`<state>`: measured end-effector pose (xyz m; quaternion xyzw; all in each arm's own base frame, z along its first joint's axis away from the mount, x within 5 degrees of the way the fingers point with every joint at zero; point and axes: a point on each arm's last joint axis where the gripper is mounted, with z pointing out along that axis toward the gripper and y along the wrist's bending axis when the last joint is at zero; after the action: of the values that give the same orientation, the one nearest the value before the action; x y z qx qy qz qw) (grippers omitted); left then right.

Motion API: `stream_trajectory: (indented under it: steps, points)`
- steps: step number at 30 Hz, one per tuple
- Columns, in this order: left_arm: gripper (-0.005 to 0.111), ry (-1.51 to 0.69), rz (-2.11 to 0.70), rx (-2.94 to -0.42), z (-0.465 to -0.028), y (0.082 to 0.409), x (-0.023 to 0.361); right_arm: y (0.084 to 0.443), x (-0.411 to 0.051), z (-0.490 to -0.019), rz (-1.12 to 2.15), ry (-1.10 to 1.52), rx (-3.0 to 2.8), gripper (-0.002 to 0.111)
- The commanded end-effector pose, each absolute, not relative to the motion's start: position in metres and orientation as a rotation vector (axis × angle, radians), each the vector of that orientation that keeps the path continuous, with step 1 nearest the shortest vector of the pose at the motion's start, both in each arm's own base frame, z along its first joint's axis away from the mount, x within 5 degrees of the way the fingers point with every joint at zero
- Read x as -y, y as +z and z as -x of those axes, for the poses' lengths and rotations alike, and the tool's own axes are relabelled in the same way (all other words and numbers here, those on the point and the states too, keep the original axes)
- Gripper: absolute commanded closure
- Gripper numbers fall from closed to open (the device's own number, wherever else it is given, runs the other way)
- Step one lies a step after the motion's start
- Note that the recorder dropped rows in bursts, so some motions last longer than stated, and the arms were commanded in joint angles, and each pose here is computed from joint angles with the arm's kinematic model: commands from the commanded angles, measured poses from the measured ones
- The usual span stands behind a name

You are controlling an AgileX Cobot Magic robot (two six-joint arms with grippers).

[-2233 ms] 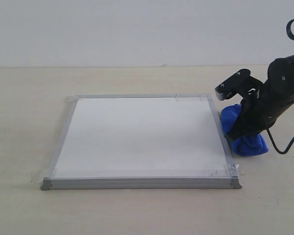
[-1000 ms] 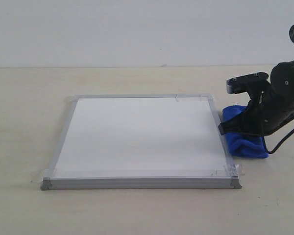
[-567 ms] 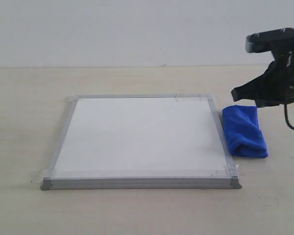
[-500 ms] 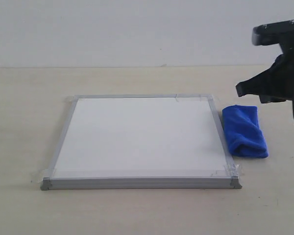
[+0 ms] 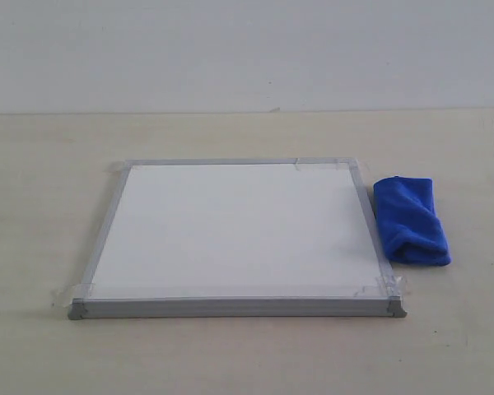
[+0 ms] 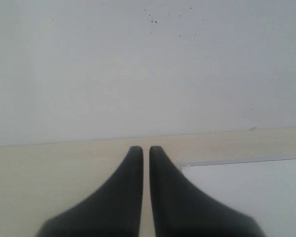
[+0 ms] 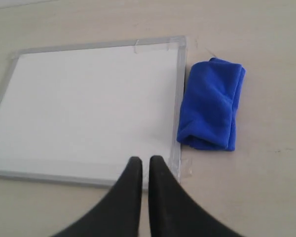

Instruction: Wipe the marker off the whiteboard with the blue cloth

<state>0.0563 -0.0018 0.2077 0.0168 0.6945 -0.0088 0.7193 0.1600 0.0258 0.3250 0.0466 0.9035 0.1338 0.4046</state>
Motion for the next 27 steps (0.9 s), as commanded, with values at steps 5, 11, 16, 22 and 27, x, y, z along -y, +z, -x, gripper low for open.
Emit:
stream_trajectory:
  steps: [5,11,16,22,27]
  points:
    - [0.102,-0.03,-0.03,-1.536,-0.056,0.208,0.002,0.343,-0.023,-0.1,-0.064,0.352,-2.213,0.107]
    - [0.102,-0.03,-0.03,-1.534,-0.056,0.209,0.002,0.35,-0.022,-0.084,-0.059,0.355,-2.135,0.107]
    - [0.102,-0.03,-0.03,-1.534,-0.056,0.209,0.002,0.349,-0.021,-0.085,-0.063,0.352,-2.119,0.107]
    - [0.102,-0.03,-0.03,-1.534,-0.056,0.209,0.002,0.328,-0.022,-0.092,-0.039,0.362,-1.906,0.107]
    - [0.102,-0.03,-0.03,-1.534,-0.056,0.209,0.002,0.29,-0.019,-0.08,-0.05,0.366,-1.827,0.107]
